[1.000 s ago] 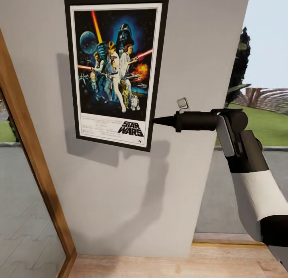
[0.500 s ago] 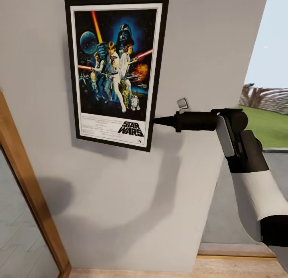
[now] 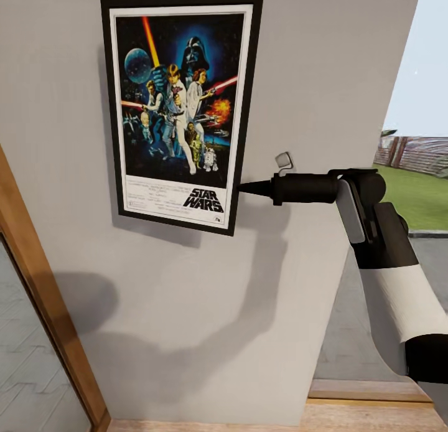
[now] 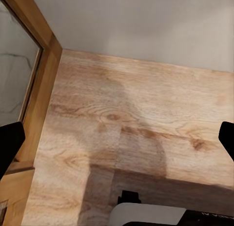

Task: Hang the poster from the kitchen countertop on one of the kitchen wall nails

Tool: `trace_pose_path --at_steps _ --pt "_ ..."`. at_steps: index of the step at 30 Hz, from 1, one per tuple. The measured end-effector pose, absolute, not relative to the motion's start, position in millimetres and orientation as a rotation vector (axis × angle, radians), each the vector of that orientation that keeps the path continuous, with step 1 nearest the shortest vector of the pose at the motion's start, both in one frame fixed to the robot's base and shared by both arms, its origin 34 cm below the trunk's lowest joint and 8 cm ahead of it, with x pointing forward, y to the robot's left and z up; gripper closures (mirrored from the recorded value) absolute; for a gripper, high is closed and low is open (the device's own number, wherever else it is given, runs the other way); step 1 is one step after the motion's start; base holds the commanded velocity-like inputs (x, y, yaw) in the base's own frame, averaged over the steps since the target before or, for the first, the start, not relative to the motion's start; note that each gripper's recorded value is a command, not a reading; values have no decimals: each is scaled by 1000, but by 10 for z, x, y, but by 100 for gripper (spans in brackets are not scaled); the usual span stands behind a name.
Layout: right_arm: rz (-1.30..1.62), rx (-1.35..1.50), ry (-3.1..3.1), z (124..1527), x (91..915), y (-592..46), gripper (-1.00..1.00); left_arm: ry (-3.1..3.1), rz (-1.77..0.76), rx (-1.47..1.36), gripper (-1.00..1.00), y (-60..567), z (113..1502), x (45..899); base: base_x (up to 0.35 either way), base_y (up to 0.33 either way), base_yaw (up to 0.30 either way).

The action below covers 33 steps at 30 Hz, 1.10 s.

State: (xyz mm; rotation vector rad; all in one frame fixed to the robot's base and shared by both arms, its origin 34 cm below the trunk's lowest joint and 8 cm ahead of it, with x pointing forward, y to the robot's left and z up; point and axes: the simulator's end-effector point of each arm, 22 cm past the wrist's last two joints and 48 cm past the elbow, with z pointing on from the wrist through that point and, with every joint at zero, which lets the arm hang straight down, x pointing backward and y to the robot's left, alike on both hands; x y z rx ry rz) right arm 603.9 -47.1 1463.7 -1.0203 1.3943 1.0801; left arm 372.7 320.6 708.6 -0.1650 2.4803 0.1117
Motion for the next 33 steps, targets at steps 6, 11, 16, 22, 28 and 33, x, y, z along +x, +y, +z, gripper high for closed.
trace_pose_path --at_steps 6,11,16,22,28,33 --pt "1080 -1021 1394 14639 6036 -470 100 2479 112 -165 -100 3207 7089 3729 77 0 0" --pt "1080 -1021 1394 14640 6033 -469 100 2478 112 -165 -100 3210 7092 3730 269 0 0" --pt "1079 -1020 1394 14637 6040 -470 100 2479 112 -165 -100 3207 7090 3732 101 0 0" --pt "1079 -1019 1395 14636 6042 -472 100 2479 113 -165 -100 3211 7090 3732 16 0 0" --pt "1079 -1019 1395 14637 6042 -472 100 2479 112 -165 -100 3210 7090 3732 2 0 0" --pt "1079 -1019 1395 14637 6042 -473 100 2478 113 -165 -100 3215 7092 3733 0 0 0"
